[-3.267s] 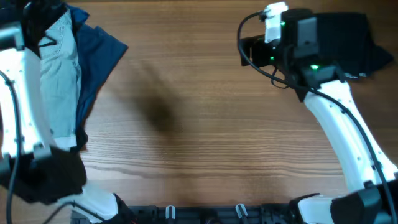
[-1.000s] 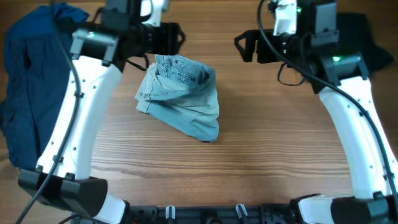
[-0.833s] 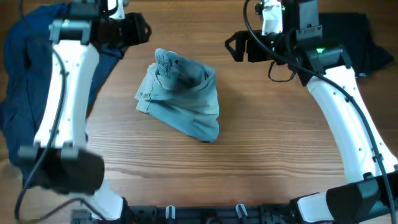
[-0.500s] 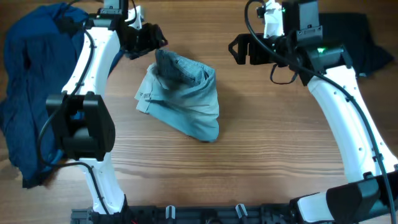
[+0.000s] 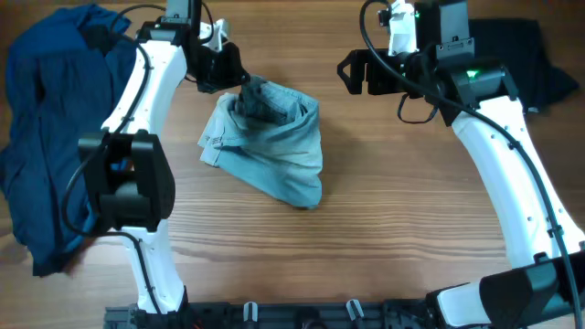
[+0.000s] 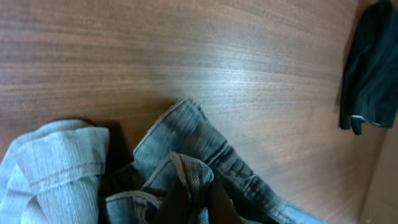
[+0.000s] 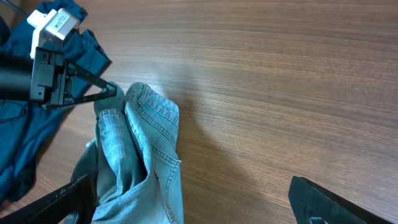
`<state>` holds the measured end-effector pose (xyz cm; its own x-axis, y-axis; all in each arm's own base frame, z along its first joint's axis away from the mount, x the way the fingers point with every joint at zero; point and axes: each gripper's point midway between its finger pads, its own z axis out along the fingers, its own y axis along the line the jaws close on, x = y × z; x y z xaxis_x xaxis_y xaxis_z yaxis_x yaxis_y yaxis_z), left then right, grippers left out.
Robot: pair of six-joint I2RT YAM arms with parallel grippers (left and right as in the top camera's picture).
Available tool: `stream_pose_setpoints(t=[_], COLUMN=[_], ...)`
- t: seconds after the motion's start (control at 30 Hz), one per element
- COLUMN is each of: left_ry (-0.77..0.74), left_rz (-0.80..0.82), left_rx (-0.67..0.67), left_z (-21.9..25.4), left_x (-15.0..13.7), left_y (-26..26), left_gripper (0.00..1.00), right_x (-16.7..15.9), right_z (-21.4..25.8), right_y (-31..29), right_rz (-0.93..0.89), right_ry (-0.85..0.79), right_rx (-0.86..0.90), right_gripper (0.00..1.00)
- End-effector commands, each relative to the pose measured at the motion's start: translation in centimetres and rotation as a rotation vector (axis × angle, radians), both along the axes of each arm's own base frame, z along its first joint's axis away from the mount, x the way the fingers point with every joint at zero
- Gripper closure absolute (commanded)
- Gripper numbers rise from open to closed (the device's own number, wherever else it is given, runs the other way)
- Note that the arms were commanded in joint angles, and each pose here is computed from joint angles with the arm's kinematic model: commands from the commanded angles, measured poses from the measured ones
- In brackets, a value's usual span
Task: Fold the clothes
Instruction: 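Grasp the shorts waistband with both grippers and lift it up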
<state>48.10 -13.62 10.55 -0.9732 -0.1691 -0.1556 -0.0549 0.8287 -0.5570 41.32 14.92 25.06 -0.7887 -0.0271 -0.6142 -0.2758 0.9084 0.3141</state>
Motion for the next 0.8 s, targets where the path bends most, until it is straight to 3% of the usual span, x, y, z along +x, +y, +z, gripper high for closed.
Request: stream_pose_setpoints(t=[0.0, 0.1, 0.13, 0.2, 0.33, 0.47, 0.77], left_ry=[0.001, -0.227, -0.450, -0.667, -1.006, -1.107, -1.070], left_rz=[-0.023, -0.009, -0.037, -0.076, -0.196, -0.335, -0.344], left_rx=[-0.037, -0.063, -0.064, -0.080, -0.010, 0.000, 0.039], left_z=[1.0, 10.2, 18.6, 27.6, 37.9, 40.2, 39.1], left_x=[-0.5, 1.5, 1.9, -0.1, -6.4, -11.3, -11.5], left_y=[-0.7, 0.4, 0.4, -0.9, -4.4, -7.8, -7.6], left_gripper=[0.96, 0.96, 0.96, 0.96, 0.96, 0.96, 0.96], right_x=[0.4, 0.6, 0.8, 1.0, 1.2, 1.3, 1.8], right_z=[0.2, 0.5, 0.7, 0.9, 2.1, 3.7, 3.8], right_y=[-0.4, -0.3, -0.3, -0.2, 1.3, 3.0, 2.0], right_rz=[-0.009, -0.009, -0.009, -0.007, 0.050, 0.127, 0.216], right_ry=[-0.020, -0.034, -0.045, -0.057, -0.090, -0.141, -0.224], right_rx=[-0.019, -0.015, -0.011, -0.005, 0.067, 0.154, 0.072], right_gripper=[0.01, 0.00, 0.00, 0.01, 0.00, 0.00, 0.00])
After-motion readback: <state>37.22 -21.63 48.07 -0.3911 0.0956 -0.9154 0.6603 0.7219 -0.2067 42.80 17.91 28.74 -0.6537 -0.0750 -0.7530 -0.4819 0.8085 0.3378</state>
